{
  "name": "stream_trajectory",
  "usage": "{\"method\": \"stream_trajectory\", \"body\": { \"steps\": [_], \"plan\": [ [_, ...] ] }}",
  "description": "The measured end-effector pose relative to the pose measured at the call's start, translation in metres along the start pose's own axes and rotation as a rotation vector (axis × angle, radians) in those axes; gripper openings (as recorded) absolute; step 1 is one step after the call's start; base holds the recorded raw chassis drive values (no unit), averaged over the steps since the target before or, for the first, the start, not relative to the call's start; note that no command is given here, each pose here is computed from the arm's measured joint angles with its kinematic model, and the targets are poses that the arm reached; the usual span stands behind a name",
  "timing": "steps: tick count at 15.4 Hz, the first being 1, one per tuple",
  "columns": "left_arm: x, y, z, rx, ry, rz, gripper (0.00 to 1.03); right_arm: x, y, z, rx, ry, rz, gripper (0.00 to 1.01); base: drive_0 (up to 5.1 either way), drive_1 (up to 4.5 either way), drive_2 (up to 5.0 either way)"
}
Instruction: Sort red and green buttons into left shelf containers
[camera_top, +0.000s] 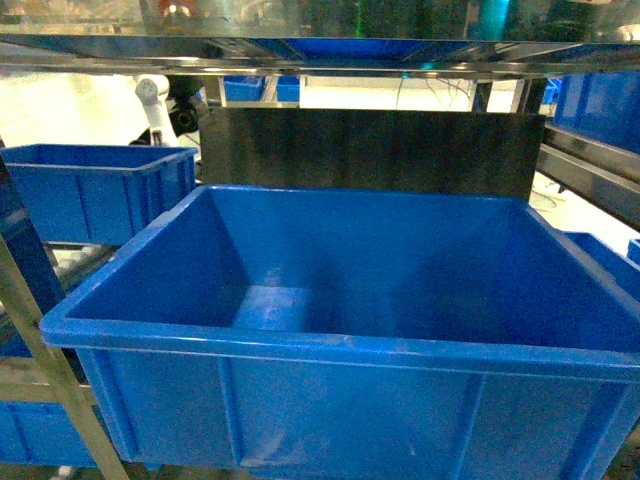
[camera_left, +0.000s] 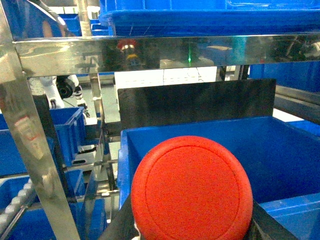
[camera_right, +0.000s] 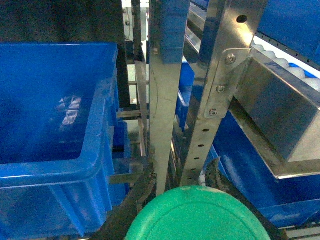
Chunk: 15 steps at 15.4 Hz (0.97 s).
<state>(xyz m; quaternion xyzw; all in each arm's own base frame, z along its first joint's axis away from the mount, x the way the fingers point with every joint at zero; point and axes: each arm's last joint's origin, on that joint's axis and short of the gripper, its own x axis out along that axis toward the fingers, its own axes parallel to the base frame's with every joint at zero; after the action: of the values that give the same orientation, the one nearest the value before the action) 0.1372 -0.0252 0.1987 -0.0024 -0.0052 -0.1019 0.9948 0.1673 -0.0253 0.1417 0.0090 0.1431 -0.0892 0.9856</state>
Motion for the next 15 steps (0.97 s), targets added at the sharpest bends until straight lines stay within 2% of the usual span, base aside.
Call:
{"method": "stream_trajectory", "body": {
  "steps": [2, 3, 5, 6, 8, 9, 10, 15],
  "plan": [
    [0.0, 0.0, 0.0, 0.0, 0.0, 0.0, 0.24, 0.0, 0.0, 0.0, -0.001, -0.004, -0.002, 0.27, 0.0, 0.0, 0.0],
    [0.0, 0.0, 0.0, 0.0, 0.0, 0.0, 0.24, 0.002, 0.006, 0.002, -0.009, -0.019, -0.001, 0.27, 0.0, 0.0, 0.0],
    [0.0, 0.0, 0.0, 0.0, 0.0, 0.0, 0.24, 0.009, 0.029, 0.018, -0.021, -0.086, 0.072, 0.27, 0.0, 0.0, 0.0],
    [0.0, 0.0, 0.0, 0.0, 0.0, 0.0, 0.24, 0.011, 0.046, 0.027, -0.028, -0.122, 0.117, 0.27, 0.0, 0.0, 0.0],
    [0.0, 0.0, 0.0, 0.0, 0.0, 0.0, 0.24, 0.011, 0.075, 0.029, -0.048, -0.121, 0.207, 0.27, 0.0, 0.0, 0.0],
    [0.0, 0.0, 0.0, 0.0, 0.001, 0.0, 0.24, 0.012, 0.089, 0.027, -0.065, -0.099, 0.241, 0.27, 0.0, 0.0, 0.0],
    [0.0, 0.0, 0.0, 0.0, -0.001, 0.0, 0.24, 0.013, 0.099, 0.024, -0.079, -0.073, 0.267, 0.27, 0.0, 0.0, 0.0],
    [0.0, 0.0, 0.0, 0.0, 0.0, 0.0, 0.24, 0.012, 0.1, 0.024, -0.068, -0.073, 0.266, 0.27, 0.0, 0.0, 0.0]
  ]
}}
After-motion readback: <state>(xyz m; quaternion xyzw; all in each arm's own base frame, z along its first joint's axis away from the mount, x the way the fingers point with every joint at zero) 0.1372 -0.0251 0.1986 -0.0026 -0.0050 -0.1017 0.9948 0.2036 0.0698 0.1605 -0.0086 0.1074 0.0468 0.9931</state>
